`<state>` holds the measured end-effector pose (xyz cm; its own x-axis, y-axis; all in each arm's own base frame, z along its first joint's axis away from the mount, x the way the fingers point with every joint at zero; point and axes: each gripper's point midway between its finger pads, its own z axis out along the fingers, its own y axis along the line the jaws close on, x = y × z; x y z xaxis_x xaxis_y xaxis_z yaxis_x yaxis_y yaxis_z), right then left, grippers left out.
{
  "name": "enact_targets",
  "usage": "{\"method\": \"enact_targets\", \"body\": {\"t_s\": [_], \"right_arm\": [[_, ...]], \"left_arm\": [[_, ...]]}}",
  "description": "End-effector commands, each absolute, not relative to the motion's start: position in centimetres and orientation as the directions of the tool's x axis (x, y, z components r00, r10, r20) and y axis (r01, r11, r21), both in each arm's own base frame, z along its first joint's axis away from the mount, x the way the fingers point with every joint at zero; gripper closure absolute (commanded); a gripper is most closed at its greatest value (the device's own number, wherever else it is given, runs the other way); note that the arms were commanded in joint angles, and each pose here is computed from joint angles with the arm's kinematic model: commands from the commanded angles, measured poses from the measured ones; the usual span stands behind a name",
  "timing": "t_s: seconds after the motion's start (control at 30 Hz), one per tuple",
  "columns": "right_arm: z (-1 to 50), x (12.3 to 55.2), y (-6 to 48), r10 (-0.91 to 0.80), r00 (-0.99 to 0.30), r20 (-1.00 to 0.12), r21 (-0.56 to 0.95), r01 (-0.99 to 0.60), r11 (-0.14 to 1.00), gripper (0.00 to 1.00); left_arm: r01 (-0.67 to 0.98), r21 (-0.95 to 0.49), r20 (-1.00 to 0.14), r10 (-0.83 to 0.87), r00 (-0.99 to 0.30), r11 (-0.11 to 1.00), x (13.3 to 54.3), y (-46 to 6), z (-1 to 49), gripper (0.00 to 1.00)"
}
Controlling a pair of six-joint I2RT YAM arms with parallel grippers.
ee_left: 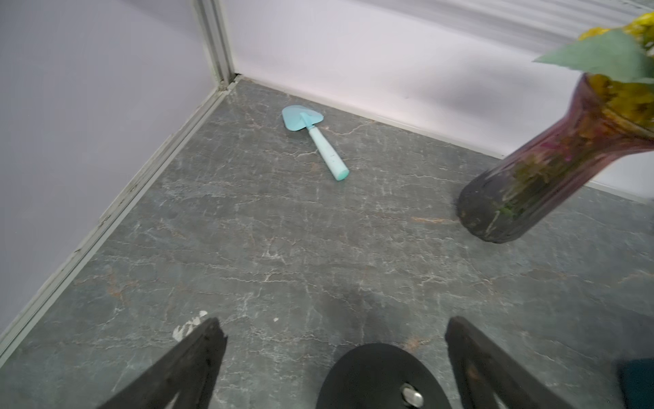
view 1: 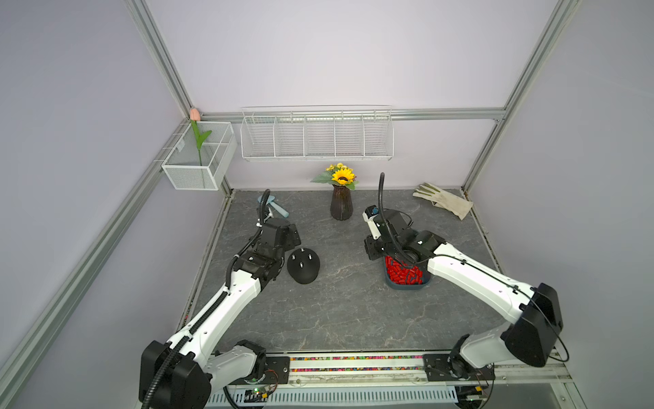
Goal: Cover the protruding screws with screw protection sleeves
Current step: Pick up the screw protection sleeve from the storage box.
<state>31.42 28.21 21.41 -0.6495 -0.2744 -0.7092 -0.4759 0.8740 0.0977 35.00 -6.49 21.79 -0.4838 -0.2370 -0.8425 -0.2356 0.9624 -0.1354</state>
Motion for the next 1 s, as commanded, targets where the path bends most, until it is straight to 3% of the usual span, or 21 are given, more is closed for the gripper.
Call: {"method": "enact_targets", "body": {"t_s": [0.0, 0.4, 0.97], "right_arm": [[22.5, 32.0, 30.5, -0.241, -0.618, -0.748, 0.107, -0.471, 0.876, 0.84], [22.7, 32.1, 37.9, -0.233, -0.552, -0.801, 0.135, -0.545, 0.827, 0.84], [20.4, 31.6, 44.7, -0.241, -0.572, -0.784, 0.219, -0.618, 0.755, 0.83]], "left_arm": [[-0.315, -0.148, -0.82, -0.295, -0.491, 0.937, 34.5, -4.1, 20.2, 0.01], [-0.39, -0.131, -0.79, -0.334, -0.514, 0.911, 35.3, -1.6, 17.4, 0.01], [-0.363, -0.125, -0.787, -0.315, -0.53, 0.923, 36.1, -1.6, 15.3, 0.01]]}}
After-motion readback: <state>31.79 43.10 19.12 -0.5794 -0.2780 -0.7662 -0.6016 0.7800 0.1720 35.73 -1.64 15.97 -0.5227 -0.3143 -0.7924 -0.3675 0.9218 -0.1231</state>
